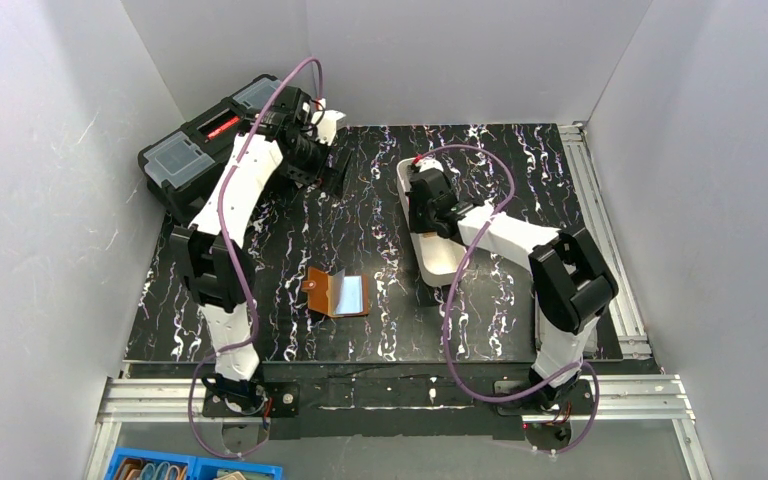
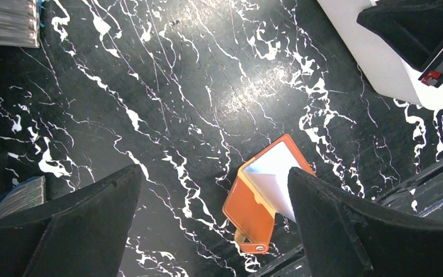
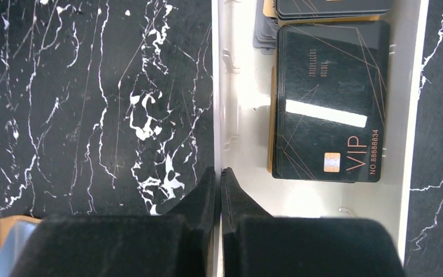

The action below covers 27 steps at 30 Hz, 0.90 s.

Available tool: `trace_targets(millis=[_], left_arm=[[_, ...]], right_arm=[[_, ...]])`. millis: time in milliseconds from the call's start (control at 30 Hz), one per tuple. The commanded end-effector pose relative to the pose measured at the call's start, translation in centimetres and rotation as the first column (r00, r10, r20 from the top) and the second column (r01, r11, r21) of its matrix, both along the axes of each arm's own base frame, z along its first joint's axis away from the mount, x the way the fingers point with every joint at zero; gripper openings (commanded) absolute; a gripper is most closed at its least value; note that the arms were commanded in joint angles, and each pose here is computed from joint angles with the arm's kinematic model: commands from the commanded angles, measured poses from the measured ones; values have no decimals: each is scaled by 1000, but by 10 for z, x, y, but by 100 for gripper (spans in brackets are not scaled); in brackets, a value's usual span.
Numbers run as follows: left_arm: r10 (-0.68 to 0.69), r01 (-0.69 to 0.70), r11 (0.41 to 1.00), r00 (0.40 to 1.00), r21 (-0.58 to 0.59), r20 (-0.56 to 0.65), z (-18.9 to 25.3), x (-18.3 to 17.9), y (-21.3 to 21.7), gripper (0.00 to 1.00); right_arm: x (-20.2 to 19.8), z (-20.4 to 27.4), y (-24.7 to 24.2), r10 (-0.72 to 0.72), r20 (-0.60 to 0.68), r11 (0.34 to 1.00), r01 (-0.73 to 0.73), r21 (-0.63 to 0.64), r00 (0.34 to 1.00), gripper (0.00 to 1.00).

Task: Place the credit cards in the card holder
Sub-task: Move the storage box to the center of the board.

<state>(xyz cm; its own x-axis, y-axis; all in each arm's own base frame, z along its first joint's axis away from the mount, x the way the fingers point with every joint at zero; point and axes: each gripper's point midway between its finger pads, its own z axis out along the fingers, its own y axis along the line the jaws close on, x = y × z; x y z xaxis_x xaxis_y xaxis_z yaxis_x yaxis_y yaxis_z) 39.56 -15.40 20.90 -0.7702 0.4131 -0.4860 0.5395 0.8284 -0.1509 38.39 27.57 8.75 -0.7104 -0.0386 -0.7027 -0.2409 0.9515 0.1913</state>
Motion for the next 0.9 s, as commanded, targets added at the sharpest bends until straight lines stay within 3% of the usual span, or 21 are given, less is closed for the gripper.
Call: trace_targets(millis=[0,300,433,633,800,833,867], left_arm=[[-10,10,1000,1000,-26,25,25,-22,5,98],[-7,7,999,1000,-41,10,24,-36,6,98],[-6,7,999,1000,-40,10,22,-40,7,98],[4,-4,999,1000,-36,18,19,-41,10,98],[17,-18,998,1000,-60,-5,12,-37,4,98],[18,-19,997,1000,-71,-8,11,-35,2,98],[11,-12,997,1000,-82,-14,8,-34,-2,98]], right_arm=[[-25,8,-2,49,16,998,-48,-43,999,1],[-95,12,19,325,54,945,-327,14,944,1],[-127,18,32,487,79,871,-490,31,870,1],[-170,6,40,681,46,732,-676,-80,731,1],[-174,4,40,694,17,717,-689,-102,720,1],[-172,6,41,690,23,721,-684,-108,724,4],[-169,9,40,681,29,730,-674,-112,732,13]])
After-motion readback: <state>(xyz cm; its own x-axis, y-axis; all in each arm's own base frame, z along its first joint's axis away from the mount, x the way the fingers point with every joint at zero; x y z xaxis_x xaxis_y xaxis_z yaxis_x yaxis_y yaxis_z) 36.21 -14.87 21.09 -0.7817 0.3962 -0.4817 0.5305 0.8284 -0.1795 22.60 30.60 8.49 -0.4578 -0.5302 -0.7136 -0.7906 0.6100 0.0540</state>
